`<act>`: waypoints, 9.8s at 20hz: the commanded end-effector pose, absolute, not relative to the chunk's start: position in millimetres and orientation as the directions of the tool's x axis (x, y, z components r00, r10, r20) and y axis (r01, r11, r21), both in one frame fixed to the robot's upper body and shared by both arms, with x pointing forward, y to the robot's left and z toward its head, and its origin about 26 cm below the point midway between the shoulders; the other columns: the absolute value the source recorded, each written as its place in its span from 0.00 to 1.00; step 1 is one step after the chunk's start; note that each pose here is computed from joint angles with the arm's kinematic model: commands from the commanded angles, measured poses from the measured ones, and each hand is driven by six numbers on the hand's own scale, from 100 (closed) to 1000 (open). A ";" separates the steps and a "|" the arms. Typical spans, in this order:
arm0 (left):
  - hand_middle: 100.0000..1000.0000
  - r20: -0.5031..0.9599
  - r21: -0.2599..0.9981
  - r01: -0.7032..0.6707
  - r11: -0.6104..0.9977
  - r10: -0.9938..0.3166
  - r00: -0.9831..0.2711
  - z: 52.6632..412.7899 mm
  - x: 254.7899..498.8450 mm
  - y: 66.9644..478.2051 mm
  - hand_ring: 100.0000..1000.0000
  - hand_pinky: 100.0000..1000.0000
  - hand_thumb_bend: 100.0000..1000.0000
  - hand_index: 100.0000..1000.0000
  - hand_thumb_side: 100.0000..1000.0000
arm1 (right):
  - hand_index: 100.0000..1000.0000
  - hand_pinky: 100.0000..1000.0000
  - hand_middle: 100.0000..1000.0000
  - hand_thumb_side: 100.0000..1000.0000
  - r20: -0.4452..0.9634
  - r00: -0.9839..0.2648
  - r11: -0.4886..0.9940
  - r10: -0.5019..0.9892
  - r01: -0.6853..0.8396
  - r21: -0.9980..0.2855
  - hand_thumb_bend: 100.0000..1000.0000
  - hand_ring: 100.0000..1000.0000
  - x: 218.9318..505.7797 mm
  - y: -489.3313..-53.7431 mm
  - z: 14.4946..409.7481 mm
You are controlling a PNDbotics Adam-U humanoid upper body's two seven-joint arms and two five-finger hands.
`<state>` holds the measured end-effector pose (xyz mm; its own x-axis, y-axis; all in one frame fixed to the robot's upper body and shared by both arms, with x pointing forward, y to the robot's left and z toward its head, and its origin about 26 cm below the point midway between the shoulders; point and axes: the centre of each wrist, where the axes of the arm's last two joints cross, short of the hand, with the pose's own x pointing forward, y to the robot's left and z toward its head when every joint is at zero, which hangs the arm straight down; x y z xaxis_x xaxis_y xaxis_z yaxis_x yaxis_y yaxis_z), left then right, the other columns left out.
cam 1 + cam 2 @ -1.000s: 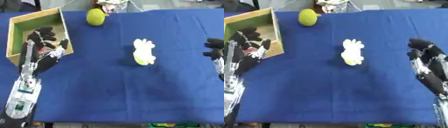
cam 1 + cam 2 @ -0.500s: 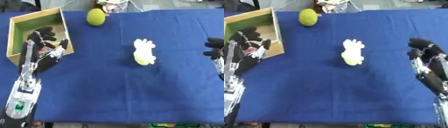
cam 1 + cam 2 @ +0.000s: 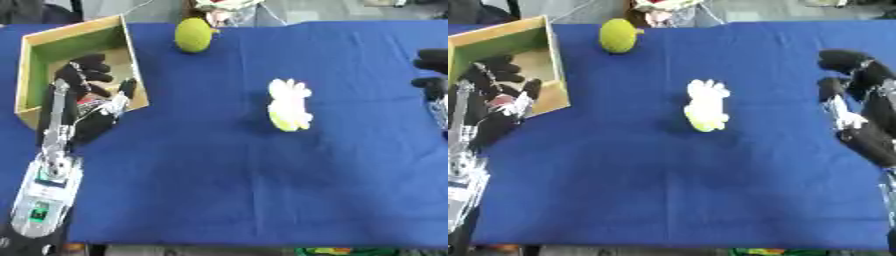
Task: Pick up objects on the table and place them in the box.
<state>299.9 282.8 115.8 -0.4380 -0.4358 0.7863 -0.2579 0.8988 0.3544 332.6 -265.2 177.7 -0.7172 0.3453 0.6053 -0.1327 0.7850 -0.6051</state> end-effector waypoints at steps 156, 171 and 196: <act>0.51 0.597 0.062 -0.113 0.992 -0.128 -0.792 186.8 305.4 225.1 0.52 0.43 0.38 0.71 0.27 | 0.26 0.66 0.20 0.00 -0.060 -0.870 0.227 0.490 0.194 -0.954 0.00 0.50 483.1 -106.5 279.8; 0.51 0.577 0.064 -0.086 0.994 -0.107 -0.809 194.6 304.2 217.8 0.53 0.43 0.38 0.71 0.26 | 0.61 0.68 0.44 0.00 -0.118 -0.729 0.135 0.675 0.280 -0.951 0.00 0.57 495.2 -109.9 237.7; 0.50 0.593 0.088 -0.094 0.992 -0.128 -0.795 190.2 306.1 219.7 0.53 0.43 0.39 0.72 0.26 | 0.96 0.78 0.88 0.33 -0.021 -0.586 0.257 0.810 0.387 -0.885 0.00 0.81 497.9 -146.6 280.3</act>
